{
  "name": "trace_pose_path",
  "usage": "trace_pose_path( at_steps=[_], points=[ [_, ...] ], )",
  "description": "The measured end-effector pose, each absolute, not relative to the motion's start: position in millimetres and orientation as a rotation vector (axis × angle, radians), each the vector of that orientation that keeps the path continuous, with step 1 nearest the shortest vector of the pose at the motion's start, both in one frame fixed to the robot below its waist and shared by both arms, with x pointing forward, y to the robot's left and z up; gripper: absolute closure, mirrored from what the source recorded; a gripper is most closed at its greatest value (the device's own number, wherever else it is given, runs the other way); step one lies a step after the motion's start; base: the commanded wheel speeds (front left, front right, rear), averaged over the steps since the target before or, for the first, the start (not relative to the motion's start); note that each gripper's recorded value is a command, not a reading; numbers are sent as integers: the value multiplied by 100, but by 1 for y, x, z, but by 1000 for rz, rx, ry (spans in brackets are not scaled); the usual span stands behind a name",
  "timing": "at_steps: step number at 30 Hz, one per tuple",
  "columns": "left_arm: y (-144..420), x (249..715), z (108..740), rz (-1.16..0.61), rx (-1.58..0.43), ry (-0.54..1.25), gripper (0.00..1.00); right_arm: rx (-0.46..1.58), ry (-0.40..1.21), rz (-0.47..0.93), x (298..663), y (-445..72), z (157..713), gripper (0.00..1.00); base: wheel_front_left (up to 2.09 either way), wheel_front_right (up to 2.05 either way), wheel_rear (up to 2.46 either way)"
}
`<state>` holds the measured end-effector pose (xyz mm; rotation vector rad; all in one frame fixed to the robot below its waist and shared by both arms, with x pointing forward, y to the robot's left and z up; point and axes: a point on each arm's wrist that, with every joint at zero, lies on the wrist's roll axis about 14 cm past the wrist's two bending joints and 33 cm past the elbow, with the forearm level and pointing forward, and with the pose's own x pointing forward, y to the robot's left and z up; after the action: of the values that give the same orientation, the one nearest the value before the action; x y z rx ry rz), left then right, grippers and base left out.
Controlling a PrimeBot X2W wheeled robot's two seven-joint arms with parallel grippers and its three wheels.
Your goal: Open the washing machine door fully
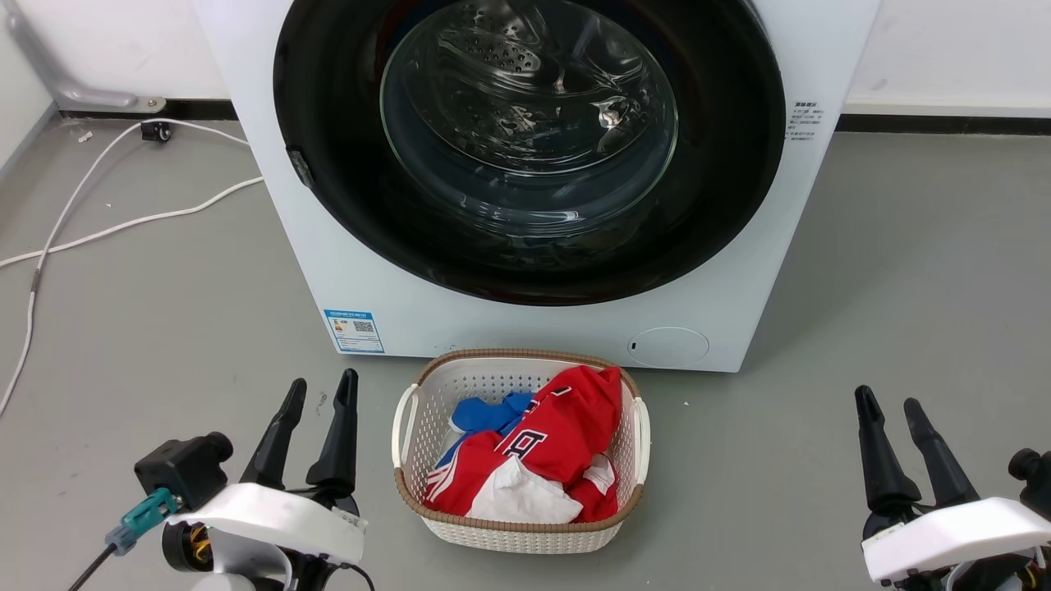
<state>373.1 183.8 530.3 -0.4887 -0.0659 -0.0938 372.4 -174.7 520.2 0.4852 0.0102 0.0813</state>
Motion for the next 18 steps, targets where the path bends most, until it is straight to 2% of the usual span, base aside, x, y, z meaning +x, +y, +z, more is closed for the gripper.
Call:
trace_pose_path(
  at_steps=[18],
  points=[
    [173, 370, 531, -144, -265, -81, 0, 283, -6, 79, 365, -179, 528, 0, 0, 0, 0]
  ],
)
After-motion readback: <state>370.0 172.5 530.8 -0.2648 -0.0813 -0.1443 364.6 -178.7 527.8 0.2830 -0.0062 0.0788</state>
